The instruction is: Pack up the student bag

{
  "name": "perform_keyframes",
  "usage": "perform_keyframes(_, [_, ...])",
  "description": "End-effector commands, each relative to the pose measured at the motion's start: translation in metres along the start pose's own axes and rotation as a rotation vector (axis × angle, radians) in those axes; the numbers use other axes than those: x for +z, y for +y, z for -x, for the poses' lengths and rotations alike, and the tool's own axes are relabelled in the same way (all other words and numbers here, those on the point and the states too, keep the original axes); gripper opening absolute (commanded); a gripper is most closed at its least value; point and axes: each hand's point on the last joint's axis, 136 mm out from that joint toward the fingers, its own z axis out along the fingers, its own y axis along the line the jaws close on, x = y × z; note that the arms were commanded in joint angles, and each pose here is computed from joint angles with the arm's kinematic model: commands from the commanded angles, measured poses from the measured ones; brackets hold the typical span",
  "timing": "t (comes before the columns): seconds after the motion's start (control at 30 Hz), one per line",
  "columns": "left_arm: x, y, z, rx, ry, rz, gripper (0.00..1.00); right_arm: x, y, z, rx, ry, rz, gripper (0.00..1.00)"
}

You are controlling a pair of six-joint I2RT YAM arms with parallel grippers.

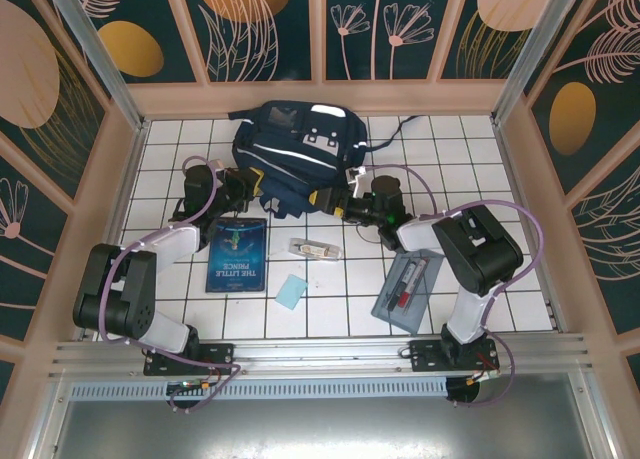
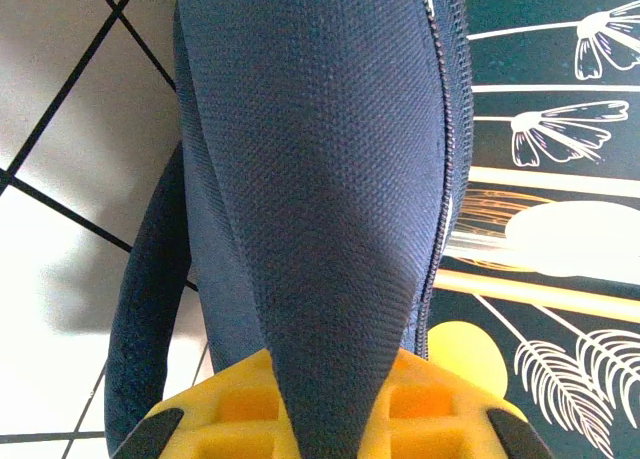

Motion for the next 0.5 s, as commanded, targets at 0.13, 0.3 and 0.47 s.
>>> perform_keyframes(0.13, [-0.010, -0.037, -0.005, 0.057, 0.009, -0.107, 0.00, -0.003, -0.002, -0.005, 0.005, -0.011, -0.016, 0.94])
perform_keyframes(0.3, [-0.012, -0.034, -0.008, 0.059, 0.018, -0.096, 0.00, 0.004, -0.005, 0.014, -0.052, -0.020, -0.029, 0.94])
perform_keyframes(0.47, [-0.017, -0.029, -0.013, 0.064, 0.030, -0.084, 0.00, 0.013, -0.001, 0.041, -0.092, -0.042, 0.010, 0.94])
